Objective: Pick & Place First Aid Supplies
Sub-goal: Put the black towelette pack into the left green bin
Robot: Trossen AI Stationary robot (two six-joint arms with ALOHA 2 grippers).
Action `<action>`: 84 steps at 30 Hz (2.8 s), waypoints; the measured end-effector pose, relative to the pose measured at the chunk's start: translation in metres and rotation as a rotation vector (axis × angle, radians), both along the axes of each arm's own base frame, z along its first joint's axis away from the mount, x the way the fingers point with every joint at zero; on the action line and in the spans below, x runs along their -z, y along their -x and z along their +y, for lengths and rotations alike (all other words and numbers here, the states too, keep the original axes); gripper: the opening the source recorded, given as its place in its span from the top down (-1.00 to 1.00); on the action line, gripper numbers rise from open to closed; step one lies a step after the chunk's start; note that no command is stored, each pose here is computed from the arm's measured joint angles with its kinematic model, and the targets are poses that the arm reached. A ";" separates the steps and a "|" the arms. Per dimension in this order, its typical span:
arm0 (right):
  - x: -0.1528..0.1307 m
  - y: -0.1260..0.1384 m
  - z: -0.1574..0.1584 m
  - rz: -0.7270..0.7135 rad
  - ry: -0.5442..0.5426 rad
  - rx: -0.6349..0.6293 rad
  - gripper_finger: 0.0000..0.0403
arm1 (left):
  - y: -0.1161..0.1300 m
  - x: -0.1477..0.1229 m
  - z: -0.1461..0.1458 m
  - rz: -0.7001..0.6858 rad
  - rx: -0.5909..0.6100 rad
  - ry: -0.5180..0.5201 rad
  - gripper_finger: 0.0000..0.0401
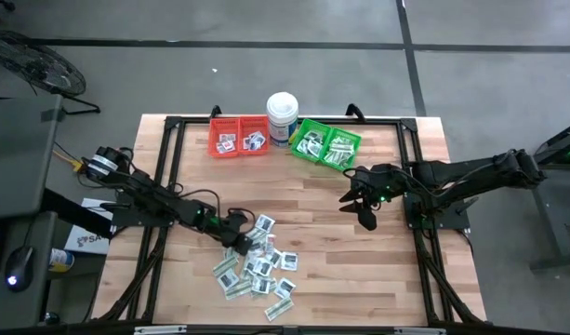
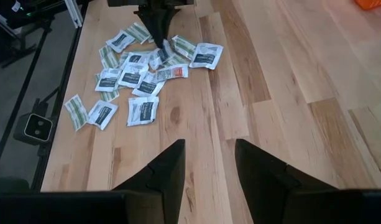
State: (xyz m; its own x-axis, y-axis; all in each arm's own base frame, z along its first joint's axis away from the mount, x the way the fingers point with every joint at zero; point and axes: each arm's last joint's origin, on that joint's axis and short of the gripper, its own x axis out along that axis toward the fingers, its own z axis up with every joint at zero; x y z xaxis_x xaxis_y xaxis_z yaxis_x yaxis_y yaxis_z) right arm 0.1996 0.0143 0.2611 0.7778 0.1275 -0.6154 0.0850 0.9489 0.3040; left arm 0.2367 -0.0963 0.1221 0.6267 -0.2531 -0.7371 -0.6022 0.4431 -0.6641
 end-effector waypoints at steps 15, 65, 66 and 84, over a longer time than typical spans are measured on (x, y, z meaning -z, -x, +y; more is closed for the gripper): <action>0.000 0.000 0.001 0.002 -0.023 -0.026 0.34 | -0.002 -0.019 0.000 -0.143 0.063 -0.060 1.00; -0.002 -0.078 -0.013 -0.479 -0.055 -0.083 -0.04 | -0.038 -0.158 0.005 -0.548 0.037 -1.152 1.00; -0.001 -0.080 -0.013 -0.485 -0.056 -0.083 -0.10 | -0.038 -0.158 0.005 -0.548 0.038 -1.154 1.00; -0.006 -0.123 -0.012 -0.375 -0.041 -0.150 0.09 | -0.038 -0.157 0.005 -0.540 0.045 -1.160 1.00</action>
